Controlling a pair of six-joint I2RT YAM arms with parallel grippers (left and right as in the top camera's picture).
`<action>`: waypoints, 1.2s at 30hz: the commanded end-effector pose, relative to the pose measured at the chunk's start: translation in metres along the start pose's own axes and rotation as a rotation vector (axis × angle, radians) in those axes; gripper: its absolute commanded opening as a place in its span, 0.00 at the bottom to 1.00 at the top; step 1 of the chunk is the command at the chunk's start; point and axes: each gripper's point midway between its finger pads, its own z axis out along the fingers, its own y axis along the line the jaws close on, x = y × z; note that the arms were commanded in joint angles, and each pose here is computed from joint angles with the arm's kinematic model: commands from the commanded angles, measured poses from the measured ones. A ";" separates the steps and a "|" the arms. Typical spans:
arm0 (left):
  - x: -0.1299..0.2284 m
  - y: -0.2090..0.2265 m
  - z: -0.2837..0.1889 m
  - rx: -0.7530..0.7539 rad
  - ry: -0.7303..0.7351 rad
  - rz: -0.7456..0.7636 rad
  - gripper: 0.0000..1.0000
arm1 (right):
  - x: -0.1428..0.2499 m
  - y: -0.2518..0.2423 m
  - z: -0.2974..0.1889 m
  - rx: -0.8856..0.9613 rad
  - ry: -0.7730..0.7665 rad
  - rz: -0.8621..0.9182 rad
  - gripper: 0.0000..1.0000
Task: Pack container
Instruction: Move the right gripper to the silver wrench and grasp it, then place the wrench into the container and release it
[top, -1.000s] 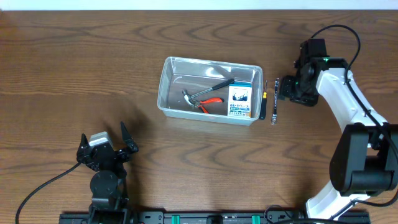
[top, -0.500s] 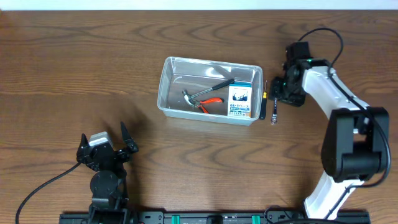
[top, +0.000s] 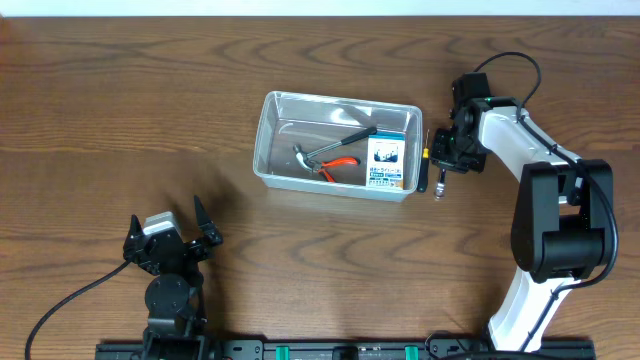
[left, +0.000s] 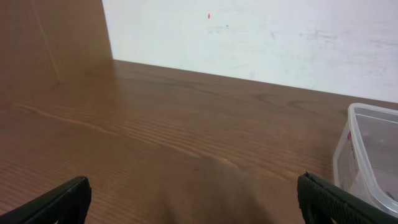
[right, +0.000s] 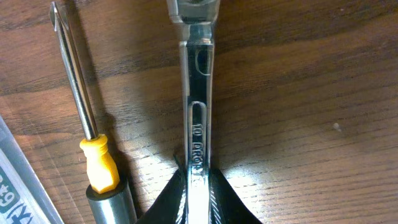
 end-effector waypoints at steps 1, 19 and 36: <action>0.016 0.004 0.001 -0.021 0.042 0.020 0.98 | 0.004 0.000 0.011 0.009 0.020 -0.001 0.13; 0.016 0.004 0.001 -0.021 0.042 0.020 0.98 | -0.025 0.125 -0.260 -0.313 -0.580 -0.596 0.01; 0.016 0.004 0.001 -0.021 0.042 0.020 0.98 | 0.031 0.257 -0.115 -0.112 -0.561 -1.857 0.01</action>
